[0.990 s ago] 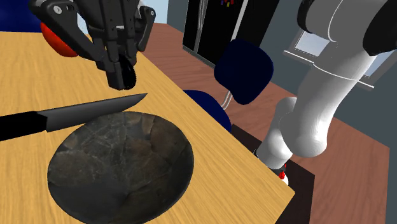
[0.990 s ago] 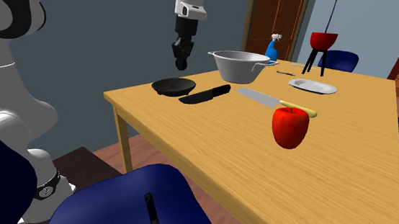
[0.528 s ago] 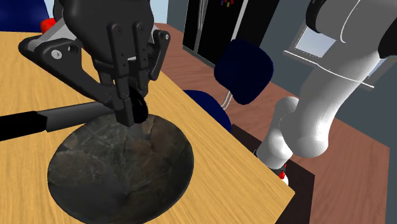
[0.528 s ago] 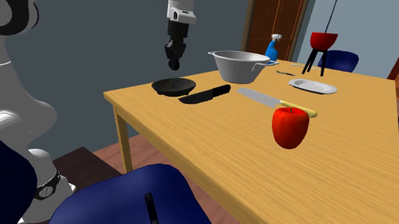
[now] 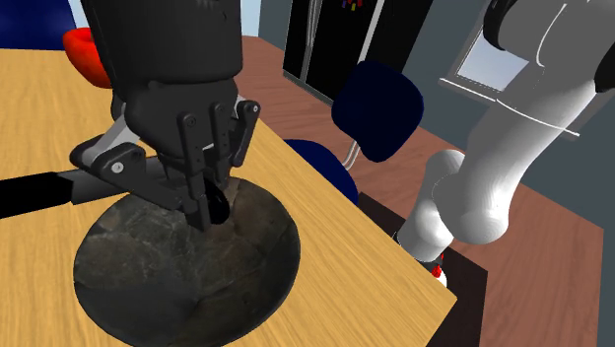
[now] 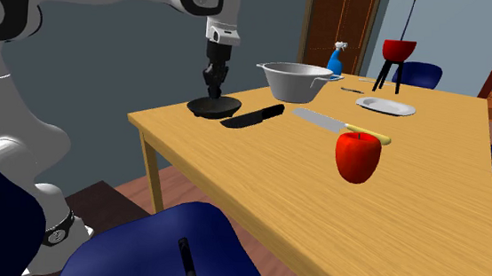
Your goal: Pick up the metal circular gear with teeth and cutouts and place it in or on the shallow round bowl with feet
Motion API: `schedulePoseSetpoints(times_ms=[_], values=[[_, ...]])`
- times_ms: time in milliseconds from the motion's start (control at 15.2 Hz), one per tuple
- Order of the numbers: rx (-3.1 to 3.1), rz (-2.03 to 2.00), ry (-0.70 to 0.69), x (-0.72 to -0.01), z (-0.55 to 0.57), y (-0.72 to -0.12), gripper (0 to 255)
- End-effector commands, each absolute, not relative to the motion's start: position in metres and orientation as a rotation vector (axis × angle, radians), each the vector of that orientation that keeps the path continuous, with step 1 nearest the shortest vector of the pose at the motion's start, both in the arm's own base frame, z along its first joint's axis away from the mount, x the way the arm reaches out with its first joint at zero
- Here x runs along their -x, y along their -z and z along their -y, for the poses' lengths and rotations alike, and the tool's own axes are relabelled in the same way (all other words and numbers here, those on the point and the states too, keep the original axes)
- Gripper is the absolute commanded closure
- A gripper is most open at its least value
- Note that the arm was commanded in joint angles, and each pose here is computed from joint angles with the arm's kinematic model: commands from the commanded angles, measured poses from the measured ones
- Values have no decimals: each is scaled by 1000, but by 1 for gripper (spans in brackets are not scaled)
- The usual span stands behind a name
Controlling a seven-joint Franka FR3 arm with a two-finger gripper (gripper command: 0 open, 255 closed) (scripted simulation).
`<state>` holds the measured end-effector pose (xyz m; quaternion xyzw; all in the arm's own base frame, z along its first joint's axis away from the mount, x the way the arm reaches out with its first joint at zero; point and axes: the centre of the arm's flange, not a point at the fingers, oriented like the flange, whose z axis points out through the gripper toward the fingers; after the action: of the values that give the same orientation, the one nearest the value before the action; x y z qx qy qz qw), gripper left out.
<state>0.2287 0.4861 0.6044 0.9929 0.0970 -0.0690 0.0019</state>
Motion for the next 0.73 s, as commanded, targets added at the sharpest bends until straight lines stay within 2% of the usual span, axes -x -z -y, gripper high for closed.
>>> schedulePoseSetpoints(times_ms=[0, 528, 594, 660], values=[[-3116, -304, 216, -229, -486, -593, 255], [-3116, -304, 216, -229, -486, -589, 255], [-3116, -304, 216, -229, -486, -589, 0], [-3116, -304, 216, -229, -486, -589, 0]])
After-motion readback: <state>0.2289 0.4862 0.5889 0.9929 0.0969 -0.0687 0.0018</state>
